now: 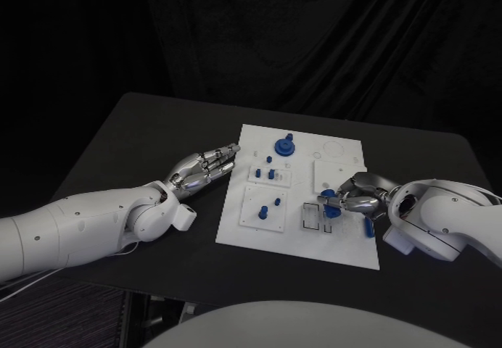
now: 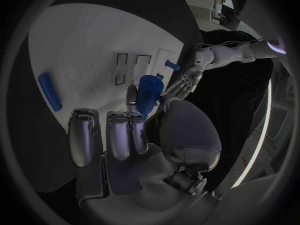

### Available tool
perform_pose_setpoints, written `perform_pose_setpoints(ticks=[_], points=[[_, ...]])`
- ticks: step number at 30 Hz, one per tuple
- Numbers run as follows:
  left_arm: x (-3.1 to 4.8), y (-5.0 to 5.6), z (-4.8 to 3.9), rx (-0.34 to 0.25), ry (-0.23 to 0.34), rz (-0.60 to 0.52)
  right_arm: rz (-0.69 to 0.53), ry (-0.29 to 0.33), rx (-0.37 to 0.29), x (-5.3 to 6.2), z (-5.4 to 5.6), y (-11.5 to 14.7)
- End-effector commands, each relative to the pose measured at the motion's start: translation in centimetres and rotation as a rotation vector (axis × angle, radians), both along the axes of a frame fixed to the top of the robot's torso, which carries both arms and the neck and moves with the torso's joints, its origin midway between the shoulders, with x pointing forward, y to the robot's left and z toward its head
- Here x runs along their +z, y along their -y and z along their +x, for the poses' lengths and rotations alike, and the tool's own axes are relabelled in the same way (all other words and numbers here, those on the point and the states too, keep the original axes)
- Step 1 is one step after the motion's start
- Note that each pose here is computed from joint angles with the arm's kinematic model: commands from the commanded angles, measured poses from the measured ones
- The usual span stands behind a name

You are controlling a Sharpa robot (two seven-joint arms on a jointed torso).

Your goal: Assemble the parts on the task board

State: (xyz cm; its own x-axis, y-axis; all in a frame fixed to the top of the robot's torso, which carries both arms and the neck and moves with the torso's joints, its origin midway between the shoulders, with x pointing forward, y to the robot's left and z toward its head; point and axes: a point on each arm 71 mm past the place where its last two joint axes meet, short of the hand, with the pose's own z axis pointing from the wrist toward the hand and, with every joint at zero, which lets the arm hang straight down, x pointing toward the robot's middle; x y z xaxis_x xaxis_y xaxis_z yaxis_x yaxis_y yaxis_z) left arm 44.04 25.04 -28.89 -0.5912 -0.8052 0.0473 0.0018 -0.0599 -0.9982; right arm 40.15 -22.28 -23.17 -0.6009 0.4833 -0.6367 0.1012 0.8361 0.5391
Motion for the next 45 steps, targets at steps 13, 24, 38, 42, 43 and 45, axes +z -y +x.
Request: perform_pose_setpoints(ticks=[13,24,38,42,43,45], points=[[0.04,0.2,-0.12,-0.015,0.008,-0.02,-0.084,-0.128,0.02,-1.7,-0.1,-0.7],[-0.01,0.3,-0.09,-0.017,0.005,-0.02,-0.094,-0.132,0.058,-2.1,-0.4,-1.5],[-0.11,0.3,-0.09,-0.02,0.001,-0.02,-0.095,-0.138,0.079,-2.3,-0.3,-1.8],[-0.14,0.3,-0.1,-0.021,-0.001,-0.02,-0.093,-0.136,0.082,-2.3,-0.3,-1.9],[-0.16,0.3,-0.1,-0.022,-0.001,-0.02,-0.091,-0.135,0.083,-2.3,-0.3,-2.0],[-0.19,0.3,-0.1,-0.022,-0.003,-0.019,-0.09,-0.134,0.085,-2.3,-0.3,-2.0]])
